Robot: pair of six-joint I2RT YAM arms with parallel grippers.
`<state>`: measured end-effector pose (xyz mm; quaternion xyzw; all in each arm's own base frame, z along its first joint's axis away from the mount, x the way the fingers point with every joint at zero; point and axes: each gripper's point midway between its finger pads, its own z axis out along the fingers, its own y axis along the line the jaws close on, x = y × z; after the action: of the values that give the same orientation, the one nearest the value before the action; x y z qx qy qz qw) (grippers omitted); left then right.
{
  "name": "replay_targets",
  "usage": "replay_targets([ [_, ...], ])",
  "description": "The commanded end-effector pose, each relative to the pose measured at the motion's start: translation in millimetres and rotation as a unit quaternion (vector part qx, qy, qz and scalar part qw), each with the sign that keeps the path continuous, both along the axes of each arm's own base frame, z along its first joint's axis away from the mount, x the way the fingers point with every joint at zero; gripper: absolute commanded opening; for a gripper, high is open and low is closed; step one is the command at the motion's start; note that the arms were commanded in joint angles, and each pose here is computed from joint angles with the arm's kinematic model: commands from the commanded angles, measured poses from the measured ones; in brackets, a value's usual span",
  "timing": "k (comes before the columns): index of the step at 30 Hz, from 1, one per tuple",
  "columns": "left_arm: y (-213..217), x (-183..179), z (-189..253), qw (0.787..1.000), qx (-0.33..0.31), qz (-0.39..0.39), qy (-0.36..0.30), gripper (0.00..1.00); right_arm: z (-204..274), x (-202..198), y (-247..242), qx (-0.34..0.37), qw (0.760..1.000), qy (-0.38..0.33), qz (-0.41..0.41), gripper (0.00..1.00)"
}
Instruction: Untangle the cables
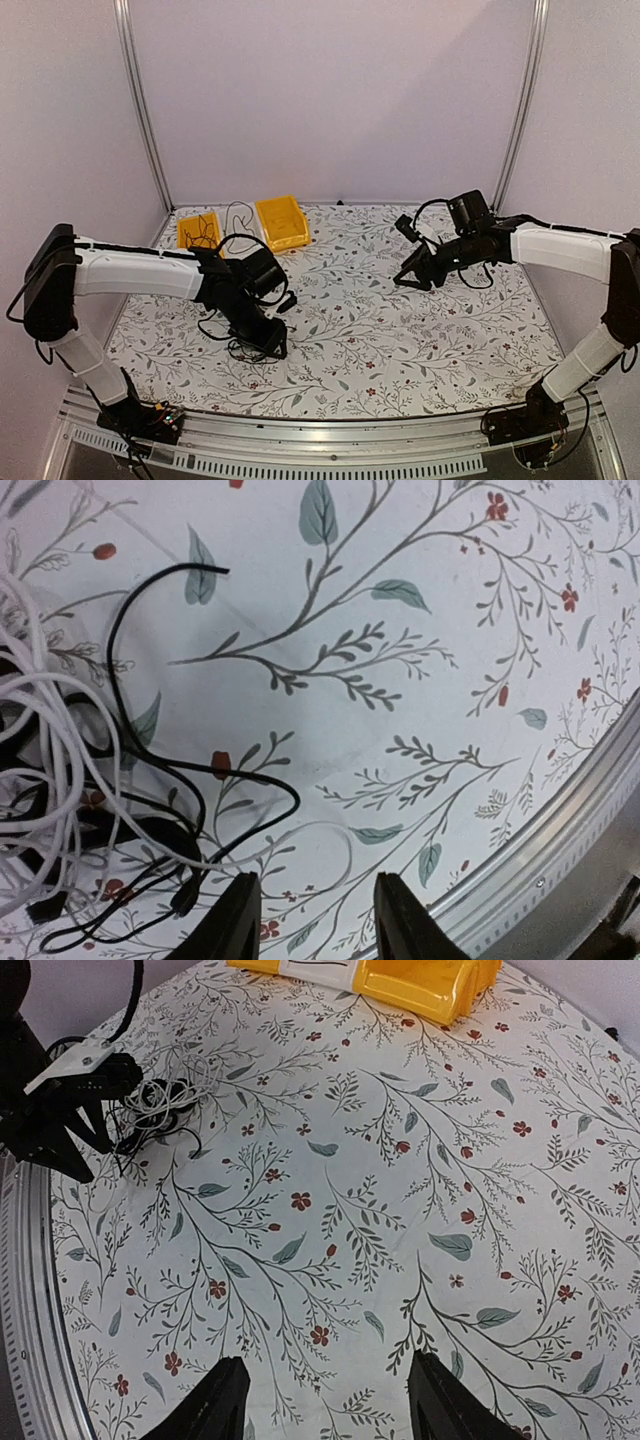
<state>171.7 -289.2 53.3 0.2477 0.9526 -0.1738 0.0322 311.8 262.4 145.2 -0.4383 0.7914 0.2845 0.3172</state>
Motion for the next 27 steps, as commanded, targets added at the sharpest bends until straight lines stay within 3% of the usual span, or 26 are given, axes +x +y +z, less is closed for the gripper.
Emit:
replay_targets([
  [1, -2, 17, -13, 0.998, 0.022, 0.037, -0.034, 0.42, 6, -9, -2, 0.007, 1.000, 0.000, -0.002, 0.59],
  [9, -21, 30, -39, 0.999, 0.025, 0.017, -0.031, 0.39, 3, -7, -2, 0.003, 1.000, 0.002, -0.005, 0.59],
  [14, -26, 52, -31, 0.997, 0.043, 0.017, -0.069, 0.23, 1, -5, -4, -0.003, 1.000, 0.000, -0.007, 0.59],
  [19, -53, 77, 41, 0.991, -0.012, -0.013, -0.134, 0.00, 10, -1, -1, 0.000, 1.000, -0.011, -0.003, 0.58],
  [23, -59, 96, 124, 0.977, -0.080, -0.009, -0.196, 0.00, 33, 6, 9, 0.022, 0.999, -0.031, 0.016, 0.55],
  [27, -55, 105, 202, 0.955, -0.172, 0.011, -0.241, 0.00, 85, 15, 30, 0.078, 0.994, -0.059, 0.053, 0.54],
])
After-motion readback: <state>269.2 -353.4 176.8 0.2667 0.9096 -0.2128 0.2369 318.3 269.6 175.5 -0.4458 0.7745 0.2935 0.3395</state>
